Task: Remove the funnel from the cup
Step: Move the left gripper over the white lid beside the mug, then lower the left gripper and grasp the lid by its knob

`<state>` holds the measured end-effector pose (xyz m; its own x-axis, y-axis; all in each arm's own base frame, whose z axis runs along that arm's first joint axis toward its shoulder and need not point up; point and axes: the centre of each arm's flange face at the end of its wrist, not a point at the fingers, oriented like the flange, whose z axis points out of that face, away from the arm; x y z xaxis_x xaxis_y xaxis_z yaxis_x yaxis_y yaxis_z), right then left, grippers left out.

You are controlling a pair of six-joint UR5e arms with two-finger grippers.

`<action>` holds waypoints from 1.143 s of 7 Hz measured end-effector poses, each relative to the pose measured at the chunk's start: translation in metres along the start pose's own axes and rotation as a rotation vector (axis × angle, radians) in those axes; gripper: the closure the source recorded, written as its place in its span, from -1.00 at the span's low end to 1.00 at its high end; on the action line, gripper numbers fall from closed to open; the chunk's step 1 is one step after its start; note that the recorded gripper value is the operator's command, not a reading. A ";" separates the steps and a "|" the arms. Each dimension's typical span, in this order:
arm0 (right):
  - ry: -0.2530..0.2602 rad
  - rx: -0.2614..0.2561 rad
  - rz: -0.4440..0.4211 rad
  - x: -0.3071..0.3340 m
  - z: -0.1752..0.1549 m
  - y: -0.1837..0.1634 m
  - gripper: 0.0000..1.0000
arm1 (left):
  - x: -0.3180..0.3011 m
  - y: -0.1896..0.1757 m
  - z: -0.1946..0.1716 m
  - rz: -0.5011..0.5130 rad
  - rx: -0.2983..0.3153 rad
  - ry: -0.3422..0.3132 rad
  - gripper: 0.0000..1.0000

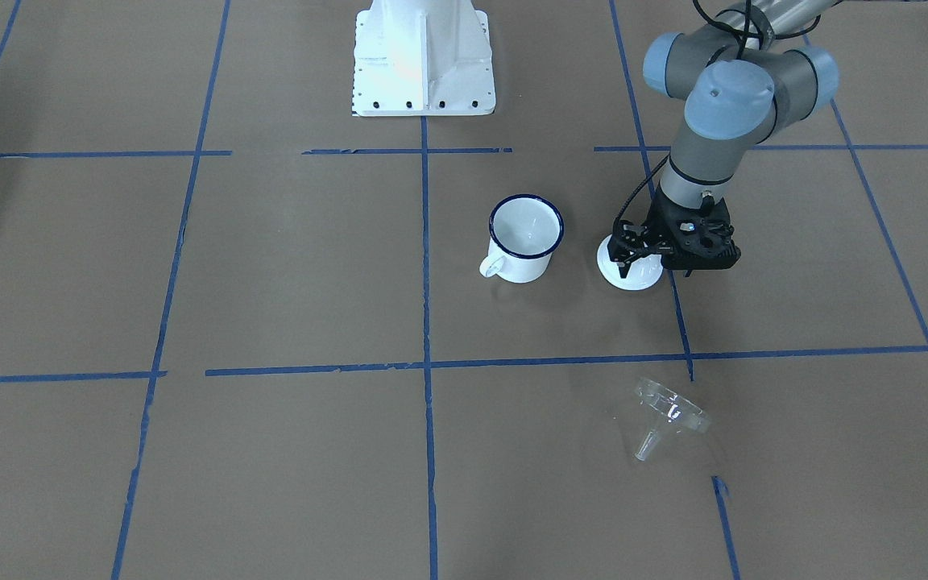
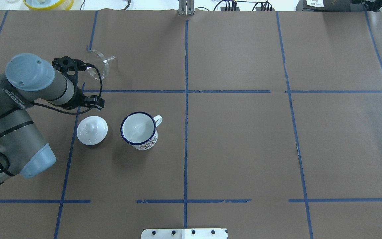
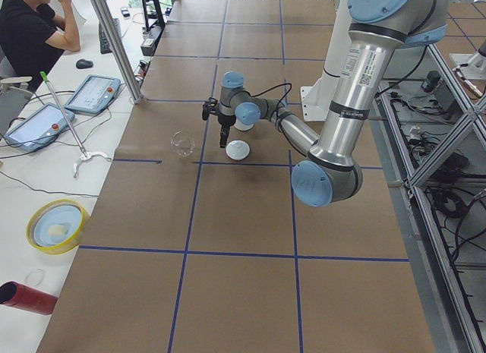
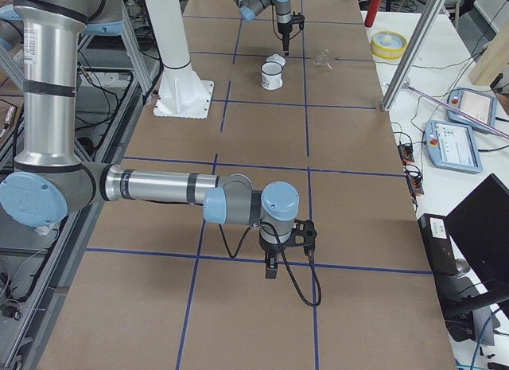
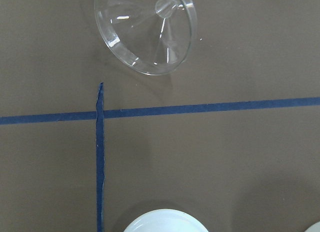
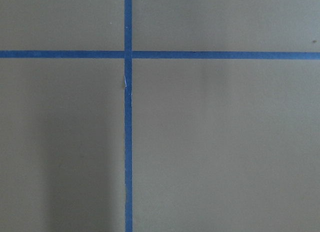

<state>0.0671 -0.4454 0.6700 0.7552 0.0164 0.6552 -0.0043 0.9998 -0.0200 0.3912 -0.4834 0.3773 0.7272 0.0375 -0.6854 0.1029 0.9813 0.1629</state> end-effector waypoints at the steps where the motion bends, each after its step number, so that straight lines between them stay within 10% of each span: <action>1: 0.000 0.000 0.000 0.000 0.000 0.000 -1.00 | -0.004 0.001 0.006 0.001 -0.004 0.007 -1.00; 8: 0.000 0.000 0.000 0.000 0.000 0.000 -1.00 | -0.003 0.029 0.017 -0.008 -0.102 0.042 -0.66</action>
<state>0.0672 -0.4454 0.6700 0.7553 0.0165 0.6552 -0.0044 0.9998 -0.0201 0.4033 -0.4582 0.3963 0.6973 0.0353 -0.7159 0.0376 0.9956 0.0856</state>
